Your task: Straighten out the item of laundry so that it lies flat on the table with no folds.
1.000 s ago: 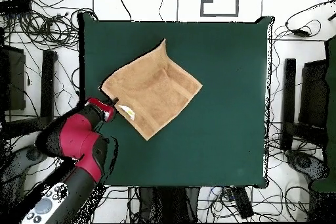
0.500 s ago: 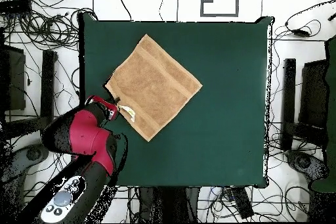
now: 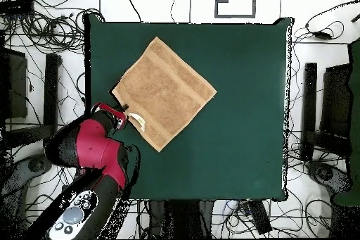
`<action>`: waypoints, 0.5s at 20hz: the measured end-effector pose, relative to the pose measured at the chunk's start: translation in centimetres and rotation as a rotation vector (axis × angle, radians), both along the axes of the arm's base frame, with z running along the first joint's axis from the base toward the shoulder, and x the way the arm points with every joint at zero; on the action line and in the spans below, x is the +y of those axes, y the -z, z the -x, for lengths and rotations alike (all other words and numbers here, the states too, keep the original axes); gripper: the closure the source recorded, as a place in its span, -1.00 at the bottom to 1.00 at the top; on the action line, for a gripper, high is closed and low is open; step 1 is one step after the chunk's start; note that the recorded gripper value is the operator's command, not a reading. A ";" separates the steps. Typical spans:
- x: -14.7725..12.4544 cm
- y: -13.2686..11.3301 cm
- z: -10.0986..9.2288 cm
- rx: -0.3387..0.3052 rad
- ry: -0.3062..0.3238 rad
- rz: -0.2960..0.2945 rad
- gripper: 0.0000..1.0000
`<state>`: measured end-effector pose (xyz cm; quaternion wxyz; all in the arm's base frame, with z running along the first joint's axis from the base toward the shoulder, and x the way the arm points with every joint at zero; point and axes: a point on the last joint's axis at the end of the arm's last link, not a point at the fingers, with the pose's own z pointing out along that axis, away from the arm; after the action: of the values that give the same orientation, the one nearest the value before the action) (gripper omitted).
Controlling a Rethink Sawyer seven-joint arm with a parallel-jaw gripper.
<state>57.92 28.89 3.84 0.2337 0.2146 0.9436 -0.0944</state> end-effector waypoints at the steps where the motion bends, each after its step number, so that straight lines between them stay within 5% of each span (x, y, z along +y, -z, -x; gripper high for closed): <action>1: 0.1 -0.1 0.0 -0.002 -0.001 -0.002 1.00; 8: 0.5 0.1 0.2 -0.004 -0.006 -0.010 1.00; 9: 0.5 0.2 0.3 -0.003 -0.006 -0.010 -1.00; 10: 0.6 0.2 0.3 -0.002 -0.007 -0.009 -1.00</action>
<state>57.63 29.46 3.62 0.2342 0.2127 0.9445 -0.0890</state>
